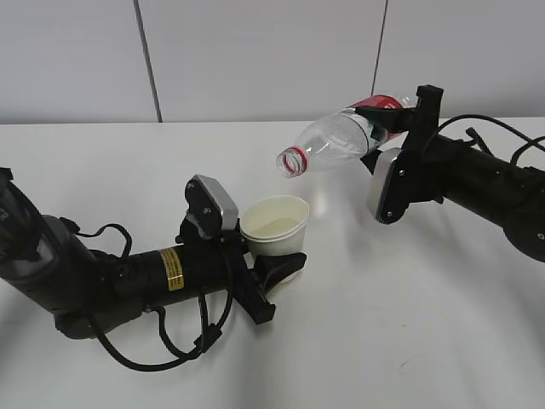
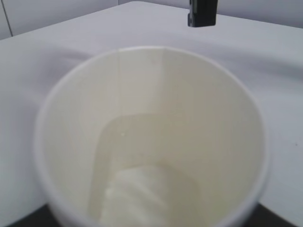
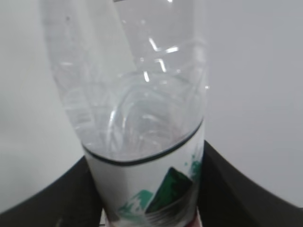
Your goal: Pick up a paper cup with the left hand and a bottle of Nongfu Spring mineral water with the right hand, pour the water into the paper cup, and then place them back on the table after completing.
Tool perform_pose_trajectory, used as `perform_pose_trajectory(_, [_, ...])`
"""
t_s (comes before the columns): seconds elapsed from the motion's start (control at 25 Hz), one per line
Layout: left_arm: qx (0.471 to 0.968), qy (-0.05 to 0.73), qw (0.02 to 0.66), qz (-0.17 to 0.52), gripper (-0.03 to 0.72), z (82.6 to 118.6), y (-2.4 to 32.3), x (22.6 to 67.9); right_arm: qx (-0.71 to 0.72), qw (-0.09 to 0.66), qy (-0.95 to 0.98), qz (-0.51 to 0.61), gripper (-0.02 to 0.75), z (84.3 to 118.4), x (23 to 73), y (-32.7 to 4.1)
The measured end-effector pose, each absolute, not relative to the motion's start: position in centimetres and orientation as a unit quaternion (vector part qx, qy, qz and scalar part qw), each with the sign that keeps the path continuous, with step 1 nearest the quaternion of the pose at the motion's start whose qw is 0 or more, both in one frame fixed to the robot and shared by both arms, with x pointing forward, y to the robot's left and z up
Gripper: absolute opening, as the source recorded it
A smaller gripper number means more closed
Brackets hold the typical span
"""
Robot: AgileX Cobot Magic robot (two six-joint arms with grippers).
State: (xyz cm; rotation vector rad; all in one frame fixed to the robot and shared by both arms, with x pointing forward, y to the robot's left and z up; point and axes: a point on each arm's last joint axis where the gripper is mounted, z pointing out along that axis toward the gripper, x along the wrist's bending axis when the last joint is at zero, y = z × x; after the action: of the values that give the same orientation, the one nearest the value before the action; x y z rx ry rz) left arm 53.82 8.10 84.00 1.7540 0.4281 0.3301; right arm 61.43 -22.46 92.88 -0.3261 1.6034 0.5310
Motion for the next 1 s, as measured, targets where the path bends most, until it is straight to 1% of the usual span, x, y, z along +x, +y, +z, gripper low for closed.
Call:
perform_pose_trajectory(0.44, [0.756, 0.194, 0.608, 0.147, 0.349, 84.0, 8.2, 54.0, -0.059, 0.636, 0.713, 0.291, 0.396, 93.0, 61.5, -22.7])
perform_pose_trajectory(1.0, [0.748, 0.216, 0.608, 0.159, 0.349, 84.1, 8.4, 54.3, 0.094, 0.562, 0.722, 0.392, 0.396, 92.0, 60.6, -23.1])
